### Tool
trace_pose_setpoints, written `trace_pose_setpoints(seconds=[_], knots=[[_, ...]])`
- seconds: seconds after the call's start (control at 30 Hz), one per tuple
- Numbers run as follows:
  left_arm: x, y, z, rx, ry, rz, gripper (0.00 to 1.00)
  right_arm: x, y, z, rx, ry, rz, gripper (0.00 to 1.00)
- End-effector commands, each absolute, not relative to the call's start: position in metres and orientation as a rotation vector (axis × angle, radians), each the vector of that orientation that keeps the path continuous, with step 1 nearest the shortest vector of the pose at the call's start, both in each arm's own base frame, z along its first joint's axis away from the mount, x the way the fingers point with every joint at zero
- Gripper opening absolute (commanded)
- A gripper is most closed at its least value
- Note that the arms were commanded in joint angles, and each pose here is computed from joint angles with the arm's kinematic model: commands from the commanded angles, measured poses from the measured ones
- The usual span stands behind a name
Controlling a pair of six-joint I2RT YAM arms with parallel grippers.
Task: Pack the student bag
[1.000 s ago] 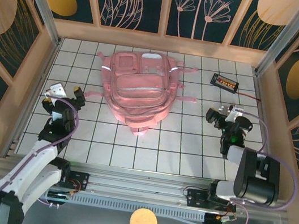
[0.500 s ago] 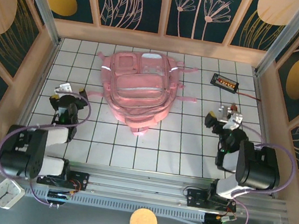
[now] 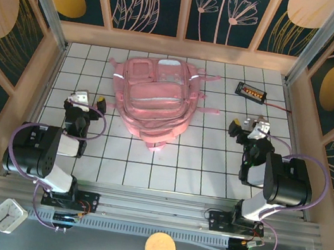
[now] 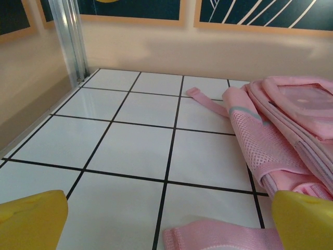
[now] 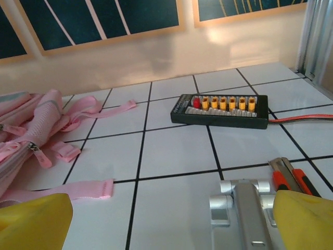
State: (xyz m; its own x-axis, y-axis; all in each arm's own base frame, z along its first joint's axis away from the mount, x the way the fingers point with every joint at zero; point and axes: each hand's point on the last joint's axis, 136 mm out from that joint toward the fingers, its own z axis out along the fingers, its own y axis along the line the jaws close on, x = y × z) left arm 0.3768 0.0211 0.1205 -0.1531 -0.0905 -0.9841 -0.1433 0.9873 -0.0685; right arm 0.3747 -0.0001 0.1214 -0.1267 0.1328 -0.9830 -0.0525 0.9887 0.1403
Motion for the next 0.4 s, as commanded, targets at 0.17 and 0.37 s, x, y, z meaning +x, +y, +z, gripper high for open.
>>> trace_pose_setpoints(seconds=[0.17,0.37], knots=[[0.3798,0.0189,0.1345,-0.149,1.672,0.034,0.99,0.3765,-0.0045,0.1274,0.07,1.672,0.118,0.99],[0.3786,0.0188,0.1357,-0.147,1.666,0.033,0.99,0.3764,-0.0046,0.1276,0.07,1.671,0.117,0.99]])
